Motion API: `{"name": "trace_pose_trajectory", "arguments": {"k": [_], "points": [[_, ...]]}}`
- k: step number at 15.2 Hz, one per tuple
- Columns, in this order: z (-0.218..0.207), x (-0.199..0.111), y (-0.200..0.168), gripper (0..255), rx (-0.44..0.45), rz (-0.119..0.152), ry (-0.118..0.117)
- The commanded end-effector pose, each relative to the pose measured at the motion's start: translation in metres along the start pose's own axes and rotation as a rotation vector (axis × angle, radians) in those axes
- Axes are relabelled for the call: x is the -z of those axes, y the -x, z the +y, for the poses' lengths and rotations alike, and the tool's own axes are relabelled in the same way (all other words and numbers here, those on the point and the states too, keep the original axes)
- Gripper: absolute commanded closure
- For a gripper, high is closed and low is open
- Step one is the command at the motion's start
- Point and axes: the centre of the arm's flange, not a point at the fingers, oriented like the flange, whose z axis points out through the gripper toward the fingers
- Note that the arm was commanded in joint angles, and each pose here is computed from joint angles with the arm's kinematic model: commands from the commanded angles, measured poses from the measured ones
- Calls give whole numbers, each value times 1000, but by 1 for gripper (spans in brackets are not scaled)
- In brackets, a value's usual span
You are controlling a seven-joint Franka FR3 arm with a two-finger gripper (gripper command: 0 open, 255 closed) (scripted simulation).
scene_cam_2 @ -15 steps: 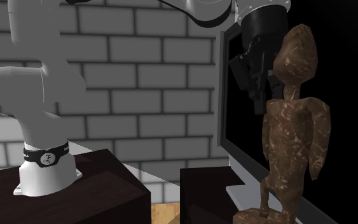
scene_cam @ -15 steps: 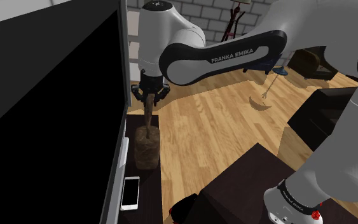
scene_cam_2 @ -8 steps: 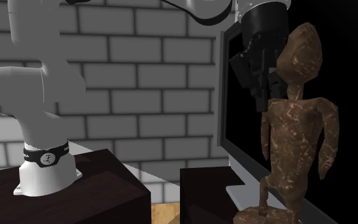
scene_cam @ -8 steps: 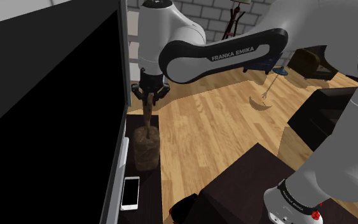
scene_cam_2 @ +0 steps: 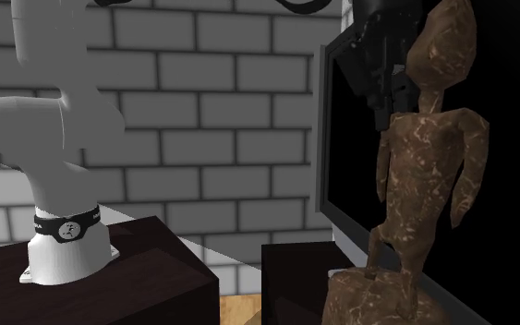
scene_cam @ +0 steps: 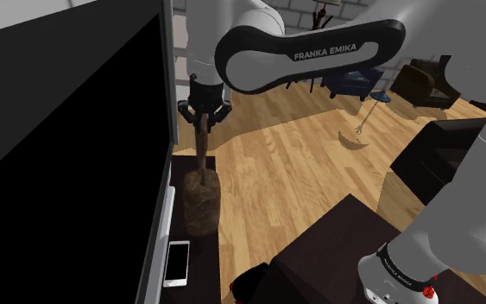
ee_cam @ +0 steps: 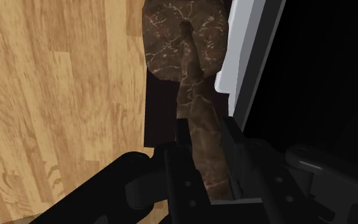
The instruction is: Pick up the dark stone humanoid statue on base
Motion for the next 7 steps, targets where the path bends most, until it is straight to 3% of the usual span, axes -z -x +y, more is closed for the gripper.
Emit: {"name": "trace_pose_trajectory", "arguments": {"k": [1,7], "points": [[1,13,-4,255,0,3,-3],[1,35,-8,255,0,3,-3]]}}
